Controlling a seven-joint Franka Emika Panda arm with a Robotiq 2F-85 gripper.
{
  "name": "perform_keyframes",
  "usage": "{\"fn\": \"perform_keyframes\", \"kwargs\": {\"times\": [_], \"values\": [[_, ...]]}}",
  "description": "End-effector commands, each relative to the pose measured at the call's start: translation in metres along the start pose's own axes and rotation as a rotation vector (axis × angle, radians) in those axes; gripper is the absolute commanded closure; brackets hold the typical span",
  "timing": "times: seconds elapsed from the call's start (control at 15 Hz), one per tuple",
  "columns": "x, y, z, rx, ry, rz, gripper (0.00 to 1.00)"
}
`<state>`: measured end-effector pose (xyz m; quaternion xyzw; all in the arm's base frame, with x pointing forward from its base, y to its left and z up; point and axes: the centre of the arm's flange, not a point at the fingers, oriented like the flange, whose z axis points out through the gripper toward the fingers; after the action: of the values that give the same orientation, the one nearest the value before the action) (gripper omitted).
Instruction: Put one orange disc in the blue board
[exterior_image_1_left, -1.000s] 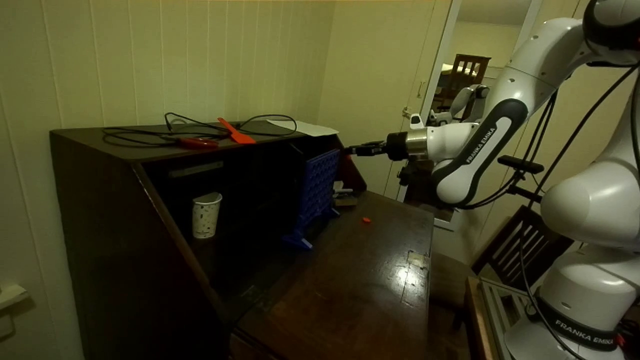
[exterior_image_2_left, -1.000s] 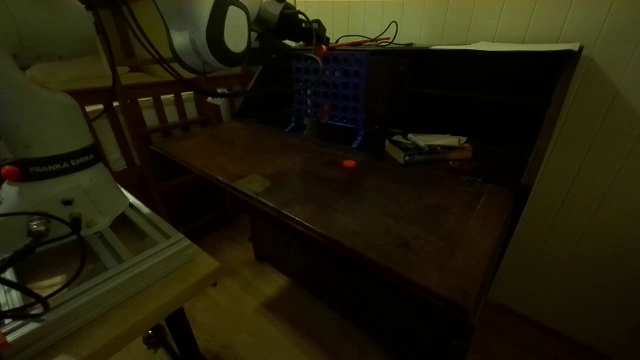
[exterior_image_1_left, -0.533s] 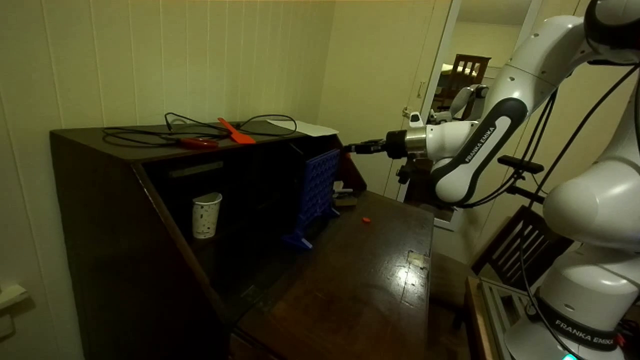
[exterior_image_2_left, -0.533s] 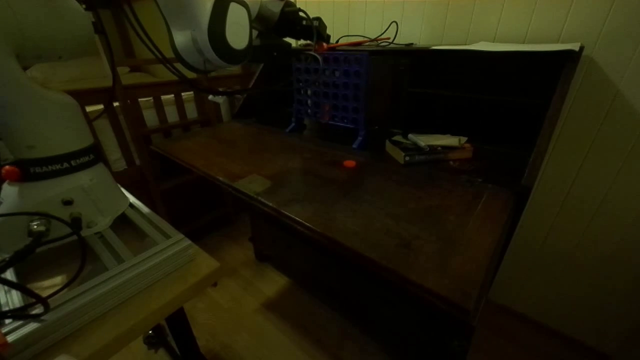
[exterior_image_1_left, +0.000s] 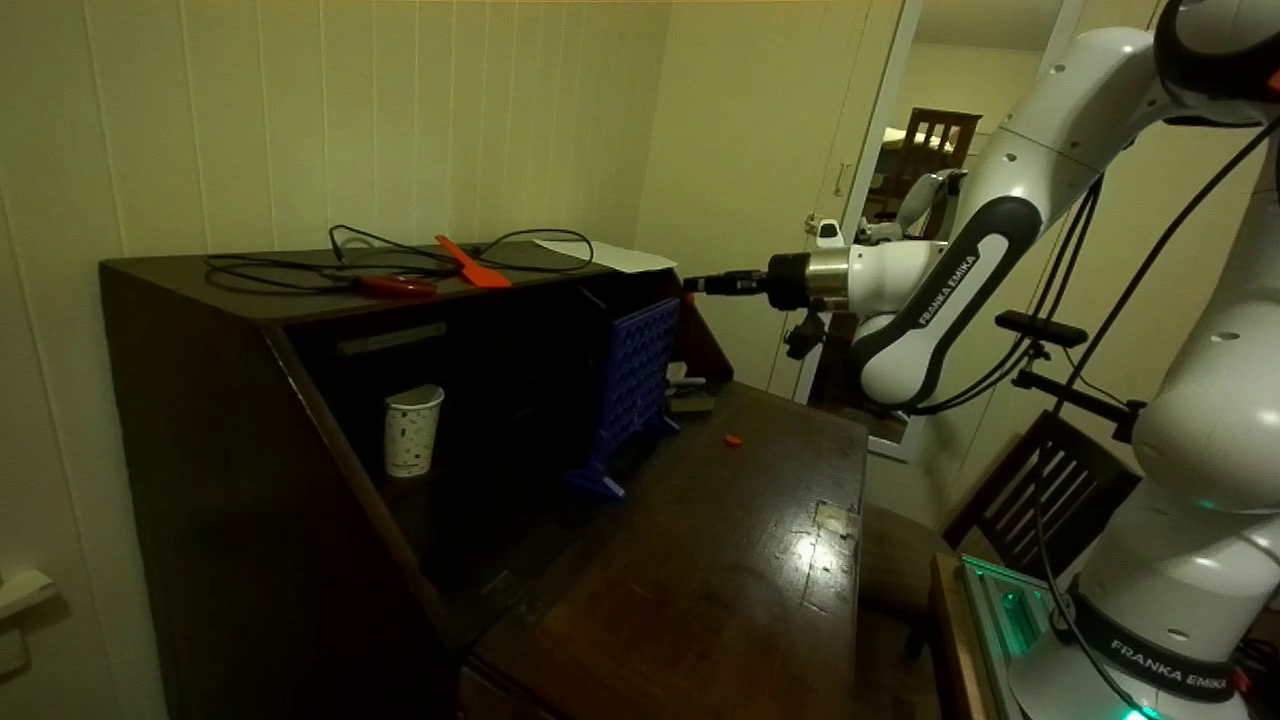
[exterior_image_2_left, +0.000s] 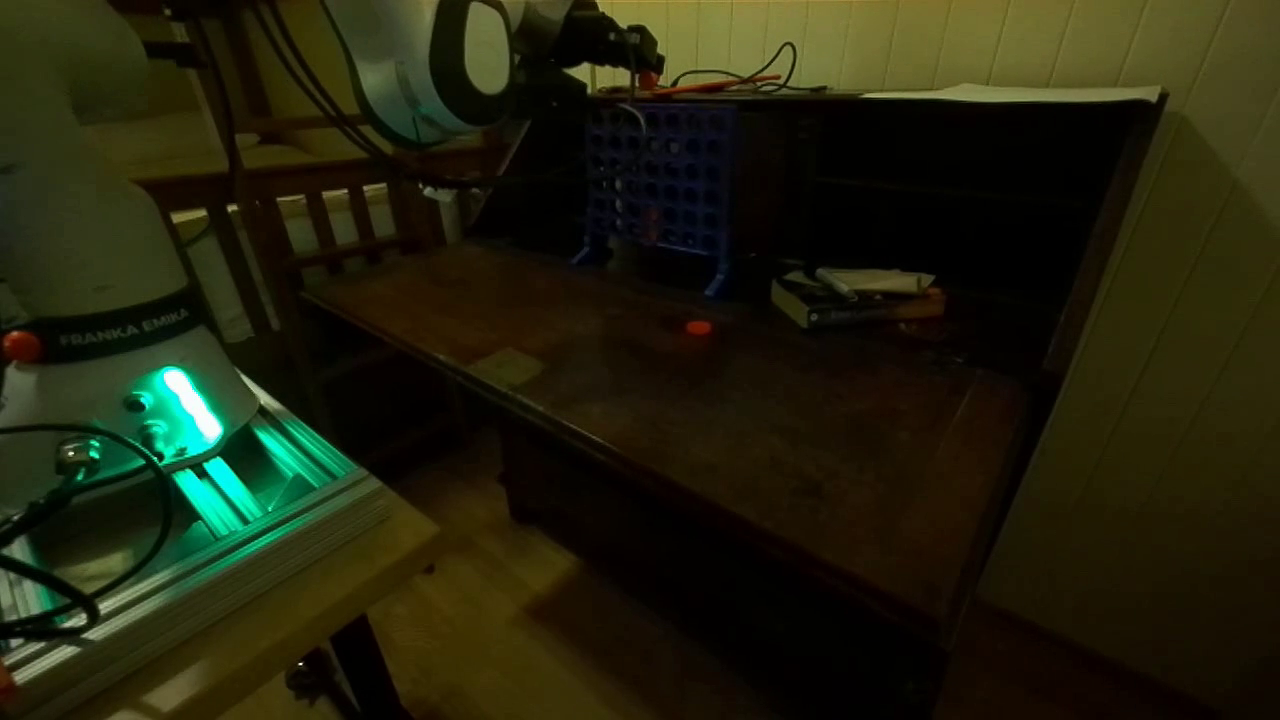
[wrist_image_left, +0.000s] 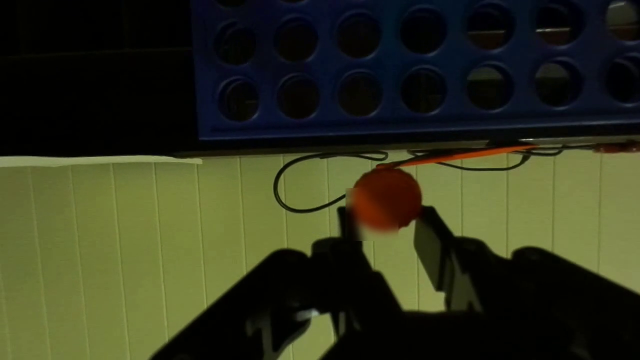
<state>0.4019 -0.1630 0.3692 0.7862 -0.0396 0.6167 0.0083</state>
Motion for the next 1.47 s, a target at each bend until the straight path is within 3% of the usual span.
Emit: {"fn": "perform_keyframes", "kwargs": {"times": [0.0,0.47,1.4], "values": [[0.009,-0.003,0.007,0.011,0.034,0.057,0.92],[0.019,-0.013,0.018,0.031,0.024,0.106,0.92],[0.013,-0.022,0.037,0.028,-0.054,0.083,0.92]]}}
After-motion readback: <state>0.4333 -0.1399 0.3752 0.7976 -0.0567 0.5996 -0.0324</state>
